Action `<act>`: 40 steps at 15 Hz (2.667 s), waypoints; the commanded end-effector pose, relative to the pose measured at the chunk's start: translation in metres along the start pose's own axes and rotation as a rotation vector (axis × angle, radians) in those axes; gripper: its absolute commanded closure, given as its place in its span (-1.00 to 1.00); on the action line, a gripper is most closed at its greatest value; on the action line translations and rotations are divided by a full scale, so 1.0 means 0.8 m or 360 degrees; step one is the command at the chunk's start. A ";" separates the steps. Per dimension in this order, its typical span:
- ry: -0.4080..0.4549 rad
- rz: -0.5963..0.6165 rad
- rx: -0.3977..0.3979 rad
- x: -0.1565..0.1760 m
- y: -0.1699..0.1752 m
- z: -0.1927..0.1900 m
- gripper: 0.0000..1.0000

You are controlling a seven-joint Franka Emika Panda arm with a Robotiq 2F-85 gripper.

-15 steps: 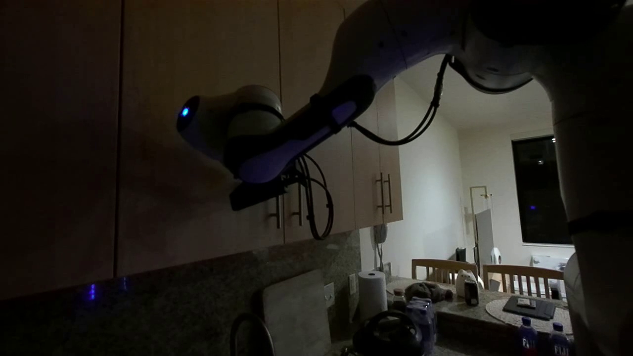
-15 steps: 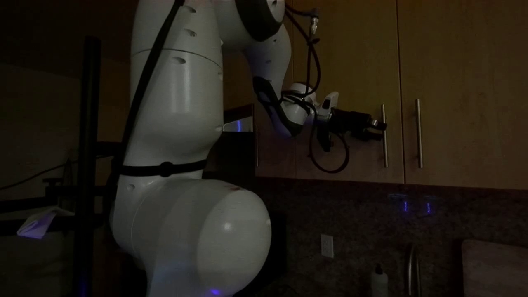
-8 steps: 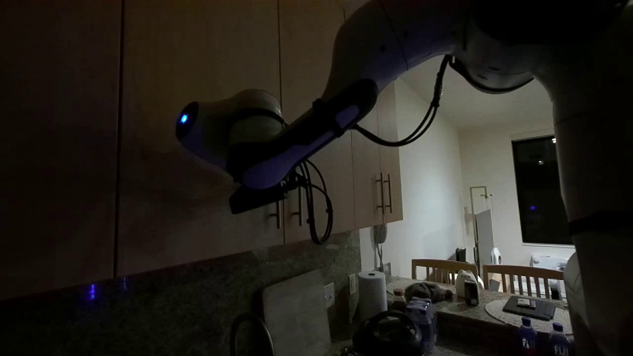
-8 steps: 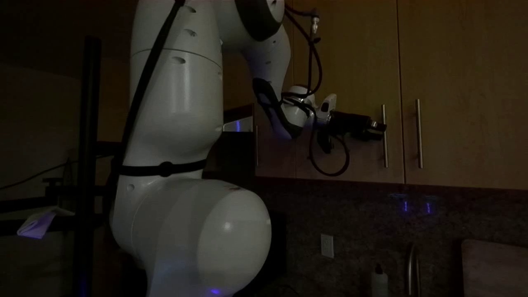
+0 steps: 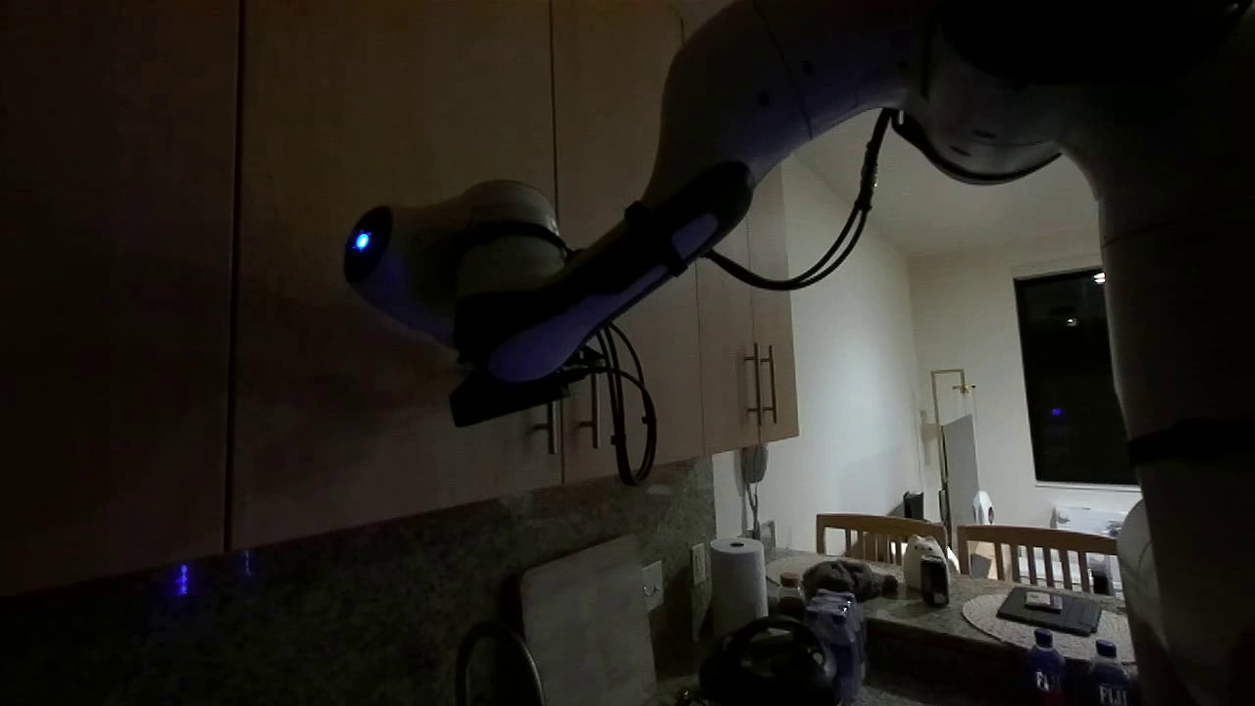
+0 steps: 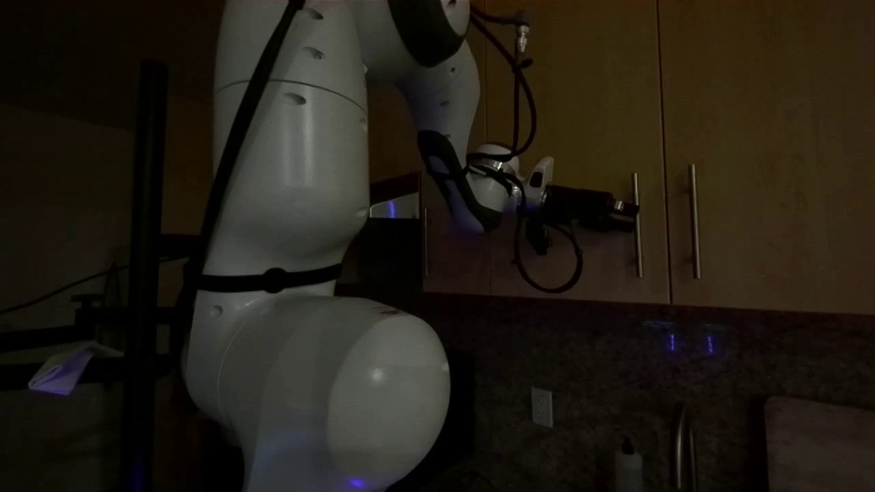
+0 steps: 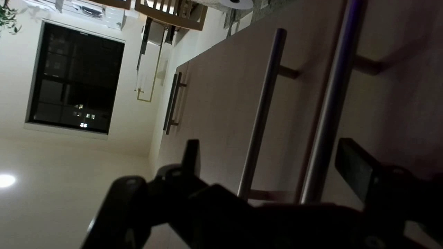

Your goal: Open the cabinet door on the right of the hood of the stove

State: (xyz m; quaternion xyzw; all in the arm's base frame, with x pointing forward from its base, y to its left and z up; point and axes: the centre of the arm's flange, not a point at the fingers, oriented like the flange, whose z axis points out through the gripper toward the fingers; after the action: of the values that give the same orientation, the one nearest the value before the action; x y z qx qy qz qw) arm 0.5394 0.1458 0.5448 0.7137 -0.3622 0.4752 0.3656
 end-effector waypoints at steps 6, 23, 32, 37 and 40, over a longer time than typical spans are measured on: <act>0.0027 0.0109 0.0001 0.018 -0.006 0.029 -1.00; 0.0011 0.0064 0.0213 0.019 0.050 0.075 -1.00; 0.0040 0.0240 0.0085 0.000 0.066 0.066 -1.00; -0.0003 0.0217 0.0045 0.006 0.085 0.062 -1.00; -0.0039 0.0172 0.0079 0.008 0.094 0.064 -1.00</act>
State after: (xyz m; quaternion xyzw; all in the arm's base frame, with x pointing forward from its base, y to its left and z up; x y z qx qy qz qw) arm 0.5241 0.1063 0.5417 0.7132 -0.3770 0.5182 0.2841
